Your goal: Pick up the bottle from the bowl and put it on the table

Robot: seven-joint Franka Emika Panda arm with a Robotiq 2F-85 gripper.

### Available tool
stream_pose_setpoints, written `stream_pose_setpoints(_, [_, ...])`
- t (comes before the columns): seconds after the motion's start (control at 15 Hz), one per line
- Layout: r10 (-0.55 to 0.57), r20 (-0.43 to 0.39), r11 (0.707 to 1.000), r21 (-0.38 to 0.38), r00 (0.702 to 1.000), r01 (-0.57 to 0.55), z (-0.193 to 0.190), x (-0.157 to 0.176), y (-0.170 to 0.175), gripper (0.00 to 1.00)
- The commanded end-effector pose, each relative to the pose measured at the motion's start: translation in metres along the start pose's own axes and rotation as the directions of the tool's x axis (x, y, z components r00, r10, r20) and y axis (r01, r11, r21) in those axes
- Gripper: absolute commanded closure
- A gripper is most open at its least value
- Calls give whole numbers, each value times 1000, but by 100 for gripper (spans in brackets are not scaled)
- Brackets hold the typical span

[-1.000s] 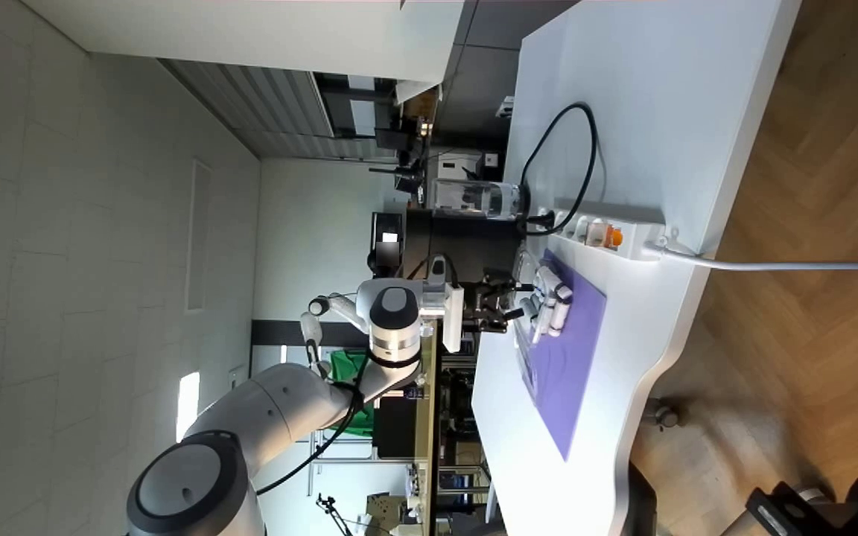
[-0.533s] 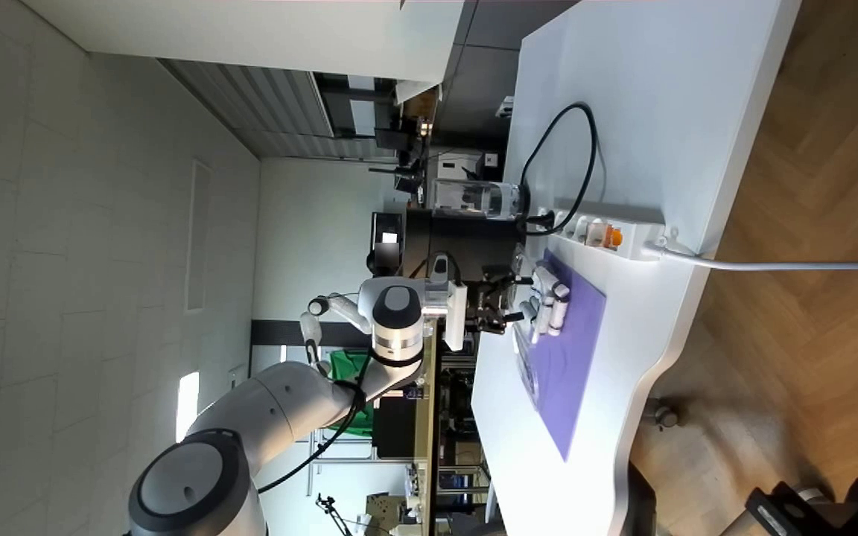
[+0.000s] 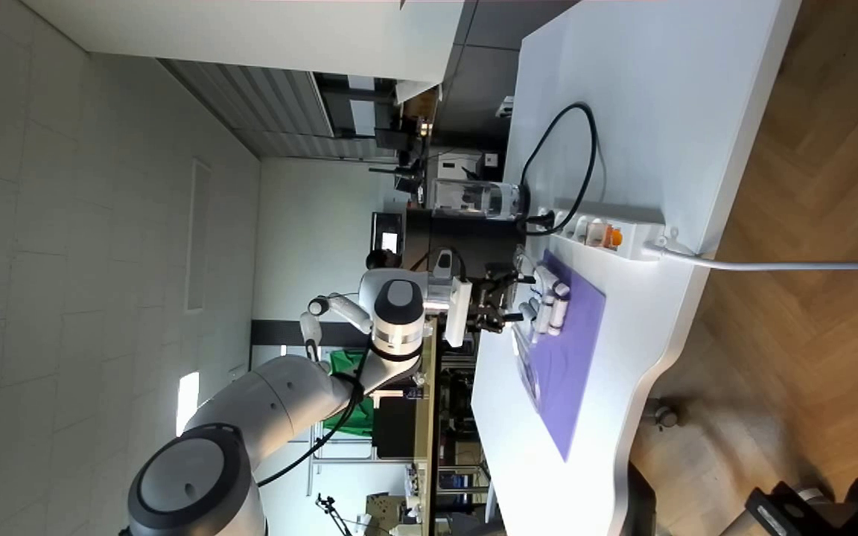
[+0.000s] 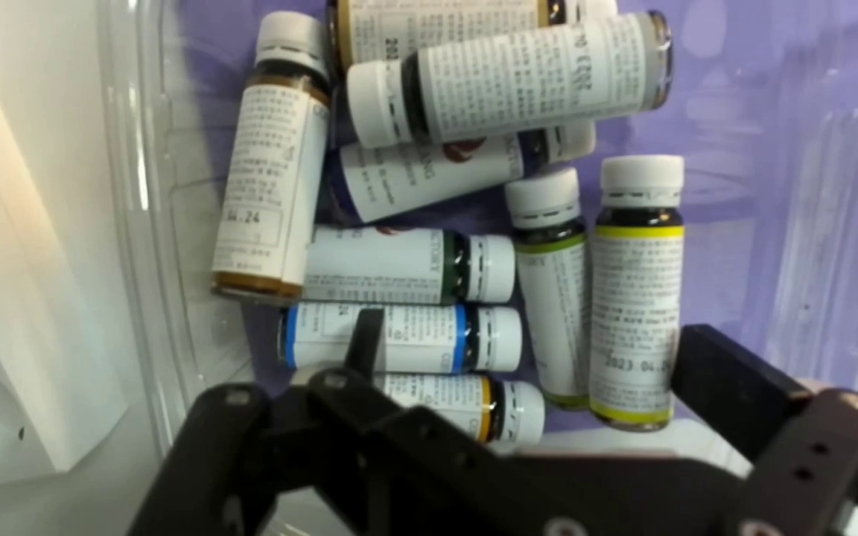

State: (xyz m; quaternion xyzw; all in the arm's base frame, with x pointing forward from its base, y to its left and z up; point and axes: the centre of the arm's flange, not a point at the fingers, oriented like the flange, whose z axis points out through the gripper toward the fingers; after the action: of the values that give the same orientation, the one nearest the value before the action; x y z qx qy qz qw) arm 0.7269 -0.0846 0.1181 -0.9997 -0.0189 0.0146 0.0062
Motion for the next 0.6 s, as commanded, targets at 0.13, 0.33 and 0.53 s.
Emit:
stream_pose_setpoints(0.13, [-10, 3, 999, -43, 1000, 10, 18, 11, -1, 0])
stream_pose_setpoints(0.33, [-37, -11, 996, -79, 999, 36, 24, 11, -6, 0])
stream_pose_setpoints(0.53, [-46, -19, 995, -94, 999, 44, 20, 13, -9, 0])
